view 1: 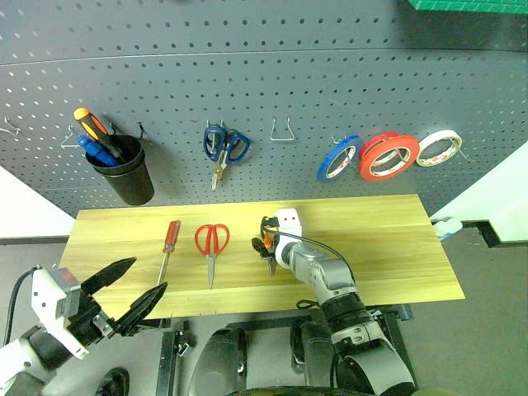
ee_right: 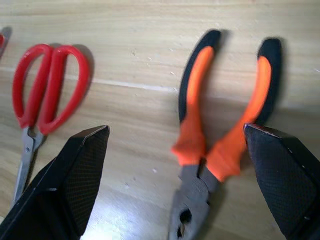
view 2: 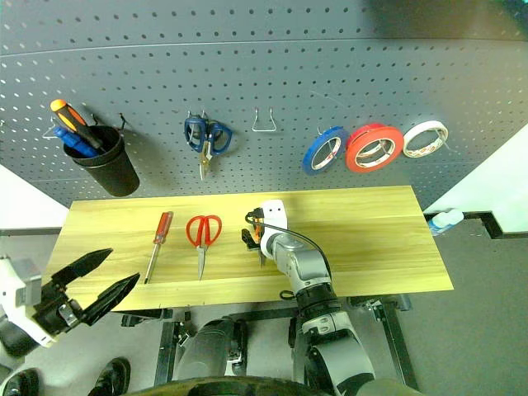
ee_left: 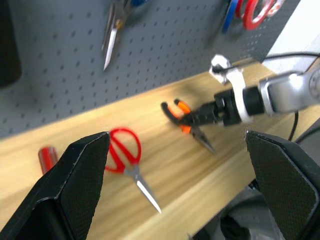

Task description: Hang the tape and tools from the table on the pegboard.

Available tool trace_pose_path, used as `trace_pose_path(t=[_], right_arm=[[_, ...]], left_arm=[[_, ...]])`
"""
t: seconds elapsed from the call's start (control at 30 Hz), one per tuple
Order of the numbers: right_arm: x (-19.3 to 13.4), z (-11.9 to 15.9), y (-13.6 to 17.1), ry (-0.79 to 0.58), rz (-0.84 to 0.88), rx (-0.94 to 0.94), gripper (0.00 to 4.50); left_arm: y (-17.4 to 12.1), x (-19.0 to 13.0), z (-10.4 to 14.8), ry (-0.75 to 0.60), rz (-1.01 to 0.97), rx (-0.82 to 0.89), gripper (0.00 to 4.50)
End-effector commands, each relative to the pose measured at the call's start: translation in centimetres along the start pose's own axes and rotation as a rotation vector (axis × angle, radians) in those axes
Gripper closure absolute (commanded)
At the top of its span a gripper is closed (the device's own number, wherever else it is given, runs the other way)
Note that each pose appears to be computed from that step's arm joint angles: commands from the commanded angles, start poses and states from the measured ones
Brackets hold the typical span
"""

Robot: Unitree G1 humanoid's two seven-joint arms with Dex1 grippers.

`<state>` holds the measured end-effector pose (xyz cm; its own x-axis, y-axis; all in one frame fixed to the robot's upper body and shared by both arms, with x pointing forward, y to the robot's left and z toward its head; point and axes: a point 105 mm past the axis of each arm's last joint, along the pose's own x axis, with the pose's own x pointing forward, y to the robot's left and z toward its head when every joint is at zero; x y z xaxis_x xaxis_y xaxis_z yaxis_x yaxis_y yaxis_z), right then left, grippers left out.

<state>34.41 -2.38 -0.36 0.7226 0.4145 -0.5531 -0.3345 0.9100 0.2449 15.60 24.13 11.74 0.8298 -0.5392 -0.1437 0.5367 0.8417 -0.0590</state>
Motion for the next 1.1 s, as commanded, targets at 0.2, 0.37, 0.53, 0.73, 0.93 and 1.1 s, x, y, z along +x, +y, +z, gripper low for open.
trace_pose_path(t=[0.2,0.37,0.53,0.73,0.93,1.1], right_arm=[[0.2,1.3,-0.3,-0.041,-0.042,-0.064,0.02],[-0.2,3.0,-0.5,-0.144,-0.025,-0.017,0.02],[-0.3,2.5,-0.5,-0.111,-0.031,-0.017,0.02],[-0.6,1.7,0.1,-0.056,-0.056,0.018,0.02],[-0.6,0.8,1.1,-0.015,-0.066,0.007,0.02],[-0.4,0.0,1.5,0.021,-0.081,-0.013,0.02]], left_arm=[[-0.6,-2.4,-1.6,0.008,0.062,0.033,0.00],[-0.8,-2.1,-1.8,-0.011,0.042,0.031,0.00],[-0.5,-1.8,-2.1,-0.014,0.019,0.034,0.00],[-0.3,-1.4,-2.1,-0.023,0.003,0.040,0.00],[-0.3,-1.3,-2.1,-0.024,-0.003,0.040,0.00],[-0.6,-1.2,-2.1,-0.021,-0.010,0.038,0.00]])
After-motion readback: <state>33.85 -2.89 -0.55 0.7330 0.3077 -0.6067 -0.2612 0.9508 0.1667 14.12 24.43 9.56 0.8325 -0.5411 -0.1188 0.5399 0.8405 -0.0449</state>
